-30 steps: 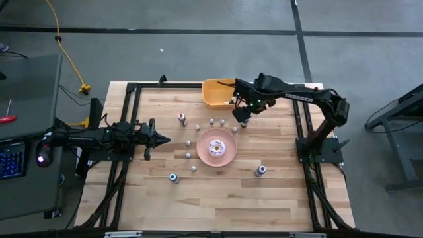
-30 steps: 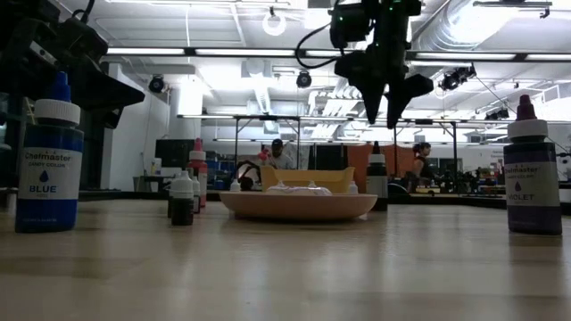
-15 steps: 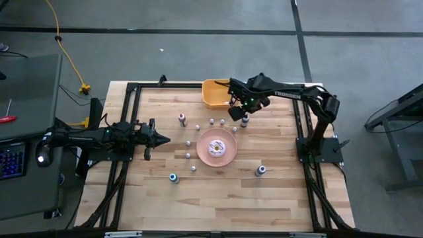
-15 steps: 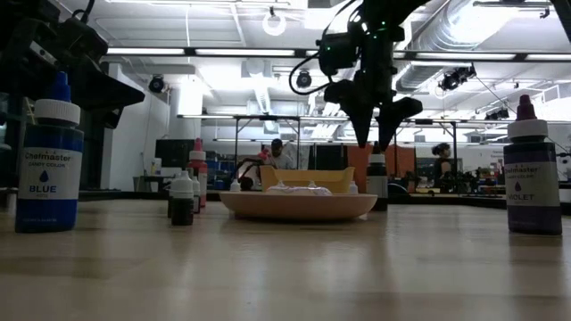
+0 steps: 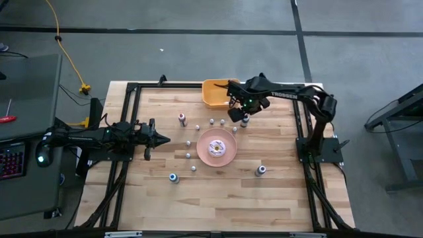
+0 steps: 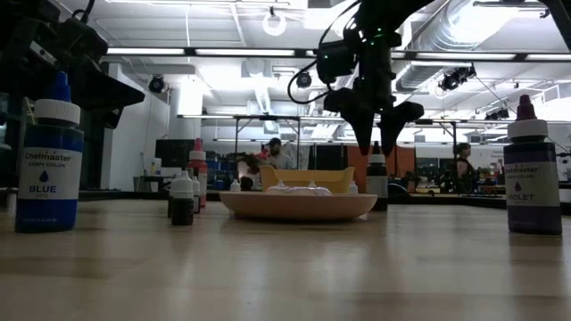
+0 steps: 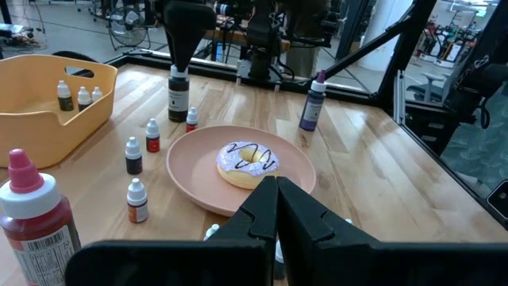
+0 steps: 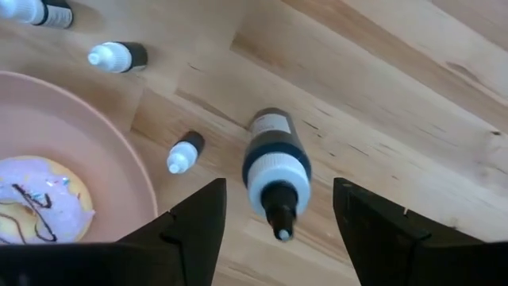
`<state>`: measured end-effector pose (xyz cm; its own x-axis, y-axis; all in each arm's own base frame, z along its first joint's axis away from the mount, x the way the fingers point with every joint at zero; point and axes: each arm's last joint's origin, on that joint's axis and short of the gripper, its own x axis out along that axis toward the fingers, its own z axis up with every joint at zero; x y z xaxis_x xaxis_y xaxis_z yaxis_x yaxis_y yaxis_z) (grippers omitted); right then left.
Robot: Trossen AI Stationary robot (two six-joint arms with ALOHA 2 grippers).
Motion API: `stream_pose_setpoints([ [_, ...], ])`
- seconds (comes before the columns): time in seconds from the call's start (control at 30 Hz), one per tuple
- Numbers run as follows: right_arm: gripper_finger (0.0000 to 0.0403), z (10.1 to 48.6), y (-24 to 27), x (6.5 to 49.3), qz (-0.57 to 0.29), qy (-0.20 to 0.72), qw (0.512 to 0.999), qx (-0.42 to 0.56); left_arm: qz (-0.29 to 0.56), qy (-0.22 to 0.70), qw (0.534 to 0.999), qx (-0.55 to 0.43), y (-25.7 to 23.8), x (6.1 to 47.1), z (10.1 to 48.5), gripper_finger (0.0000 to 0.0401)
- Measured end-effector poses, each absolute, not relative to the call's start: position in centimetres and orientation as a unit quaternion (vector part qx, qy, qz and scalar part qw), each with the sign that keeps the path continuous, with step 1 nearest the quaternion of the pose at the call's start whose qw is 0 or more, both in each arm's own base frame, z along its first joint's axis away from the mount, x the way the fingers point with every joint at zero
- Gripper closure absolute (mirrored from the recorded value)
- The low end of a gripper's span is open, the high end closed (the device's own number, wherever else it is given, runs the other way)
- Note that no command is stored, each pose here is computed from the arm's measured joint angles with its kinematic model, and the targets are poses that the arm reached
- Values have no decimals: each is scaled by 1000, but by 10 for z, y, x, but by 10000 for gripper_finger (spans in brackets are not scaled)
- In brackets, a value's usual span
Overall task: Pick & Place food coloring
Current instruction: Put the large black food coloring bottle into the orange bin
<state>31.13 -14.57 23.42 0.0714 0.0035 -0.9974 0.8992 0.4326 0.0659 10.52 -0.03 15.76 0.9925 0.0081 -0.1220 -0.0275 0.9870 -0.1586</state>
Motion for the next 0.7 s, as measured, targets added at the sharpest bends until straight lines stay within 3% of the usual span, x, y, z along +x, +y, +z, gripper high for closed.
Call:
stream_pose_setpoints([
  [0.7, 183, 214, -145, 311, -366, 569, 618, 400, 8, 61, 995, -80, 0, 105, 158, 400],
])
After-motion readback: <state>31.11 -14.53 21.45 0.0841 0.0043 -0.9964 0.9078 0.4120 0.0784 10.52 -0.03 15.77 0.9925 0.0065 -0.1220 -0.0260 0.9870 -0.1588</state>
